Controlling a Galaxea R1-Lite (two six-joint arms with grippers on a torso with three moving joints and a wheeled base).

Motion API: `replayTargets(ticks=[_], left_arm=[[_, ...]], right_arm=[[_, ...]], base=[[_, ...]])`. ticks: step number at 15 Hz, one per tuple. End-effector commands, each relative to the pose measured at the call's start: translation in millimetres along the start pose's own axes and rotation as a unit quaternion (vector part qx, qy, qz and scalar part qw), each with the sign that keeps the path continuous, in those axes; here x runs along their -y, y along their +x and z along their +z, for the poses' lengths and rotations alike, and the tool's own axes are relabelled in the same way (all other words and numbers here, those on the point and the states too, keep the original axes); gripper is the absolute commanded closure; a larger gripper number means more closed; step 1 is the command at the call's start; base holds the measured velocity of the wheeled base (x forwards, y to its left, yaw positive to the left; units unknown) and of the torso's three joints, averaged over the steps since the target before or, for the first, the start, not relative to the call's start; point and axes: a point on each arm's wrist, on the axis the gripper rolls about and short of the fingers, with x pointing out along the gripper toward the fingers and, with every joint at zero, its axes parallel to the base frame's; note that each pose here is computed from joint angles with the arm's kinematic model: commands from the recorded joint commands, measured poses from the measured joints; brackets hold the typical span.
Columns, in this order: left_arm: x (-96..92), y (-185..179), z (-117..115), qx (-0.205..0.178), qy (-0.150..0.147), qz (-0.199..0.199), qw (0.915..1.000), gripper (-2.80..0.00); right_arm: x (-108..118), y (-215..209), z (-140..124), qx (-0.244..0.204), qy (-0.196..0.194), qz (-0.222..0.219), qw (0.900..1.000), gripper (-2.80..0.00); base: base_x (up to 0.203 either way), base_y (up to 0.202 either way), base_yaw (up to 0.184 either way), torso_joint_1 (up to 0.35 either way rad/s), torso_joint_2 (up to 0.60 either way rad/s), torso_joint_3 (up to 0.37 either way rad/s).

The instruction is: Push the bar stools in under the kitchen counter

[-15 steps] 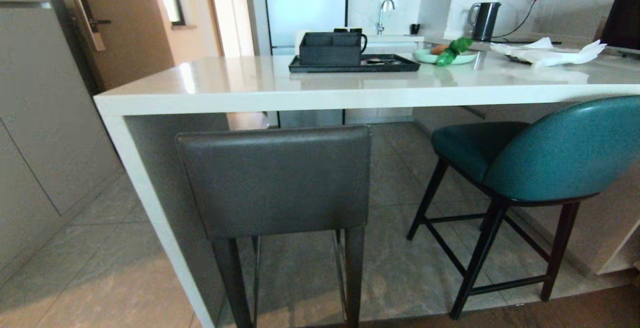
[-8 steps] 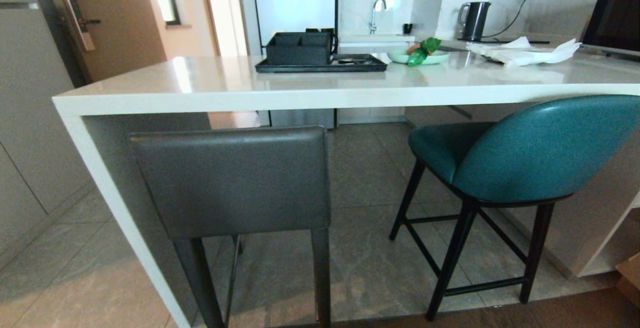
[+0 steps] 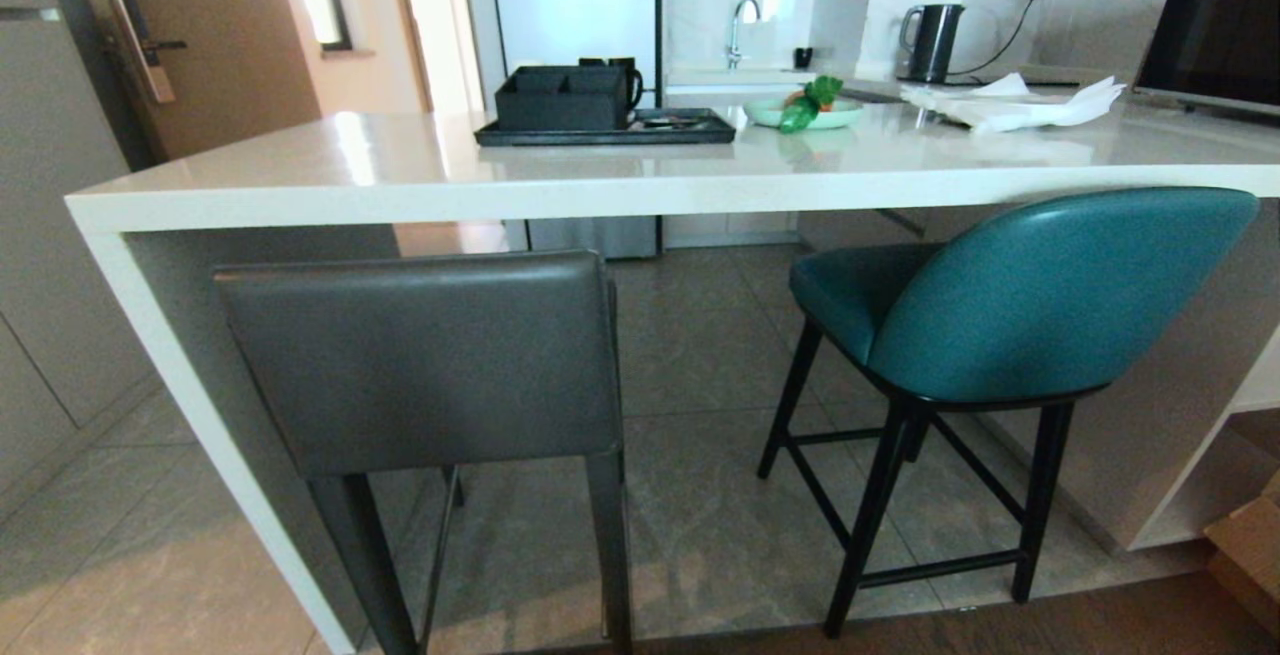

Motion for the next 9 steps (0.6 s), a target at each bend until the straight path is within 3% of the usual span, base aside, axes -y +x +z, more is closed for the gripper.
replayTargets(ticks=[1, 4, 9], left_arm=[[0.0, 0.4, -0.7, -0.002, 0.000, 0.000, 1.0000, 0.00], [0.0, 0.4, -0.7, -0.002, 0.000, 0.000, 1.0000, 0.00], [0.0, 0.4, -0.7, -0.002, 0.000, 0.000, 1.0000, 0.00]], right_arm=[[0.0, 0.3, -0.6, -0.001, 0.000, 0.000, 1.000, 0.00], [0.0, 0.3, -0.6, -0.001, 0.001, 0.000, 1.000, 0.00], [0.0, 0.3, -0.6, -0.001, 0.001, 0.000, 1.000, 0.00]], base=[[0.000, 0.000, 0.000, 0.051, -0.19, -0.156], [0.000, 0.000, 0.000, 0.049, -0.21, -0.260], [0.000, 0.000, 0.000, 0.177, -0.51, -0.282]])
